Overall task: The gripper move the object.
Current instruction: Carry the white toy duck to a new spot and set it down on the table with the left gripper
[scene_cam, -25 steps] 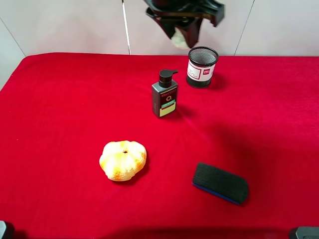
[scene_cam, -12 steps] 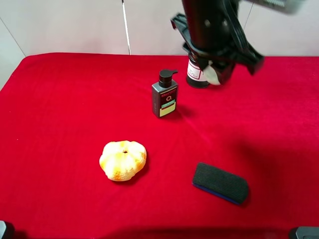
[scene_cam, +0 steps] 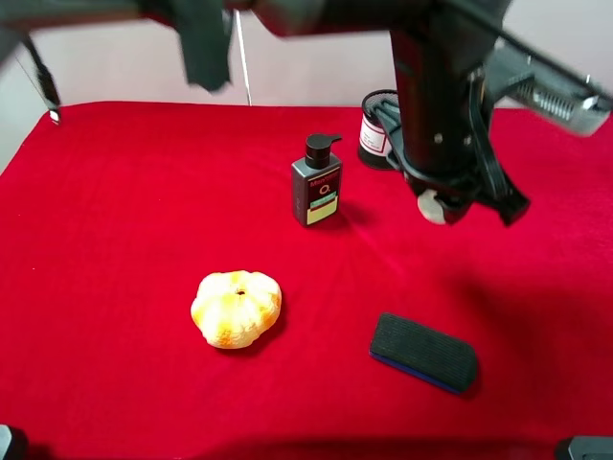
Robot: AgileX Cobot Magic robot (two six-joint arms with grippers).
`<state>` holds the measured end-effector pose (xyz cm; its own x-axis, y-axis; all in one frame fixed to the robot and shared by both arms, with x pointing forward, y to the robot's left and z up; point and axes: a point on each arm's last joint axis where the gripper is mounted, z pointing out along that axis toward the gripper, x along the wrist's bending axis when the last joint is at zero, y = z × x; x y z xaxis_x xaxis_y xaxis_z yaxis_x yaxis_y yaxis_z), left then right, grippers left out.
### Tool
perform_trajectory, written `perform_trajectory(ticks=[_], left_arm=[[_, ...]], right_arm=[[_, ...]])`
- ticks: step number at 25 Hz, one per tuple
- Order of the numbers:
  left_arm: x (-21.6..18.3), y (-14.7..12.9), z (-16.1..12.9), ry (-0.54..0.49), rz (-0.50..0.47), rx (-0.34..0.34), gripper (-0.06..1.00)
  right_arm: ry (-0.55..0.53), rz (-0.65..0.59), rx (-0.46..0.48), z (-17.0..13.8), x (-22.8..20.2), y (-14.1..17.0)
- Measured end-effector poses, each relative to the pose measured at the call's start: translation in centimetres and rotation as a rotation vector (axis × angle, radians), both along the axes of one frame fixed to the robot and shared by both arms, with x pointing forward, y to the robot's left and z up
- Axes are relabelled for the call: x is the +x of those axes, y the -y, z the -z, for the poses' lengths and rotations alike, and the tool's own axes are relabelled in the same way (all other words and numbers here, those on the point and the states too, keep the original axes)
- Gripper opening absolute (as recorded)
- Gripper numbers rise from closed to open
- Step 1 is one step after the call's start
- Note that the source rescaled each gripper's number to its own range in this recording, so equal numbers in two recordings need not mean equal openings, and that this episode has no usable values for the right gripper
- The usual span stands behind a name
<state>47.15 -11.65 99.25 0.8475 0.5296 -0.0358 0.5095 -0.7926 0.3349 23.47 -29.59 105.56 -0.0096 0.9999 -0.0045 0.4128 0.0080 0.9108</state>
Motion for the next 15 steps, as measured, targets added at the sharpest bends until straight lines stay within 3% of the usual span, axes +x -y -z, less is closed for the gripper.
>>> perform_trajectory(ticks=[15], left_arm=[[-2.2, 3.3, 6.2, -0.043, 0.049, -0.009, 0.01]], right_arm=[[0.0, 0.001, 0.003, 0.0, 0.0, 0.0]])
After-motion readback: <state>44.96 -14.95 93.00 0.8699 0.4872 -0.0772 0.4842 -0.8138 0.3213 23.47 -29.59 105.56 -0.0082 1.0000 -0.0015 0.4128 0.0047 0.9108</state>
